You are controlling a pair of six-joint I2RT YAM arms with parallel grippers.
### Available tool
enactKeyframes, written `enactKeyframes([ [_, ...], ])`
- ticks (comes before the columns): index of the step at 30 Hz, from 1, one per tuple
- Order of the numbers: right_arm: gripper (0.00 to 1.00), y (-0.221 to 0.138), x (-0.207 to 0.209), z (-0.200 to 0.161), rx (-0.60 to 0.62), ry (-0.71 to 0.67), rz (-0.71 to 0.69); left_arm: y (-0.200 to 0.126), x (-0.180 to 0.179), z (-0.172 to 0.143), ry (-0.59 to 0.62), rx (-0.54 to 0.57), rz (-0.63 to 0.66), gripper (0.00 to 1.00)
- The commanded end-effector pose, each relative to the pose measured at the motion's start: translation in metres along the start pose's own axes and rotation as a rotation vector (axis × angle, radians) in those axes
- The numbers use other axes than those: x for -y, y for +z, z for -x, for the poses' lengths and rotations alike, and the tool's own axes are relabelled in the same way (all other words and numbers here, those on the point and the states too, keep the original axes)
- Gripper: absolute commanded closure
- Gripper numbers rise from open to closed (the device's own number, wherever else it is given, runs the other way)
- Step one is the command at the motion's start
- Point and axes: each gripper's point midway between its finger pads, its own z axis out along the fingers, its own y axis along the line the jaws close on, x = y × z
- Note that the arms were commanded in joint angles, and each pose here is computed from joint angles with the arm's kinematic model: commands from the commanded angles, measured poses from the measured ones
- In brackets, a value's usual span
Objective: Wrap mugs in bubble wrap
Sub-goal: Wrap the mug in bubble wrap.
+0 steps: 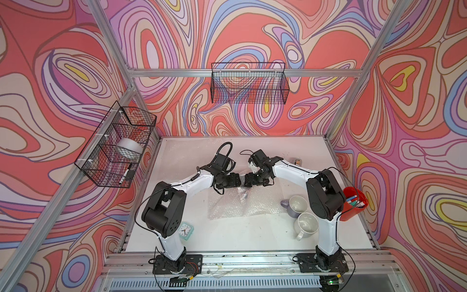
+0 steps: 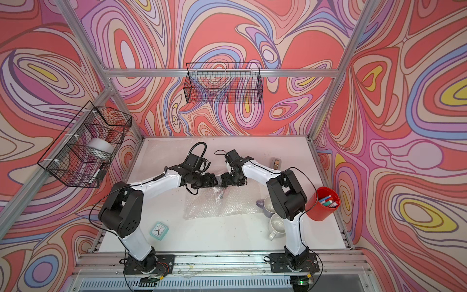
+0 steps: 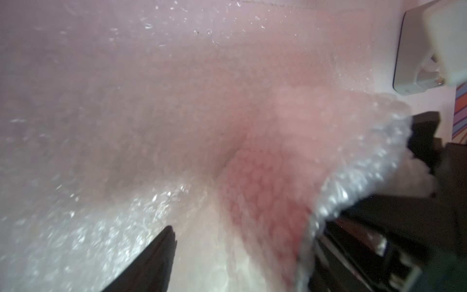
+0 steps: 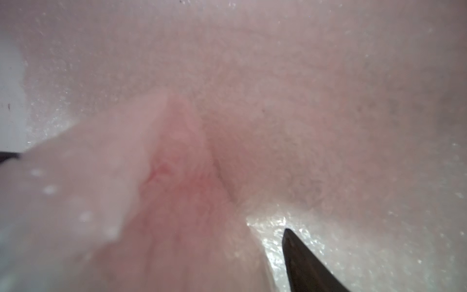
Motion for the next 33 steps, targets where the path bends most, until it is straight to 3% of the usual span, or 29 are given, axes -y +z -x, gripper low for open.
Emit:
enactKeyframes([
  [1, 0.27, 0.009, 0.011, -0.005, -0.018, 0.018, -0.047, -0.030, -0.019, -0.006, -0.040, 0.048, 0.059, 0.16],
  [3, 0.28, 0.009, 0.010, -0.005, -0.019, 0.016, -0.041, -0.040, -0.032, -0.018, -0.045, 0.047, 0.094, 0.17],
  [6, 0.28, 0.008, 0.008, -0.004, -0.020, 0.015, -0.029, -0.049, -0.044, -0.044, -0.055, 0.017, 0.123, 0.27],
  [11, 0.28, 0.007, 0.005, -0.001, -0.013, 0.013, -0.015, -0.054, -0.070, -0.084, -0.104, -0.029, 0.179, 0.28],
  [17, 0.28, 0.007, 0.004, -0.001, -0.017, 0.013, -0.012, -0.049, -0.084, -0.099, -0.112, -0.057, 0.225, 0.28],
  [23, 0.28, 0.006, 0.004, 0.000, -0.012, 0.012, -0.011, -0.040, -0.093, -0.117, -0.137, -0.114, 0.237, 0.39],
  [33, 0.29, 0.007, 0.002, -0.001, -0.012, 0.011, -0.007, -0.041, -0.097, -0.143, -0.179, -0.139, 0.218, 0.42],
])
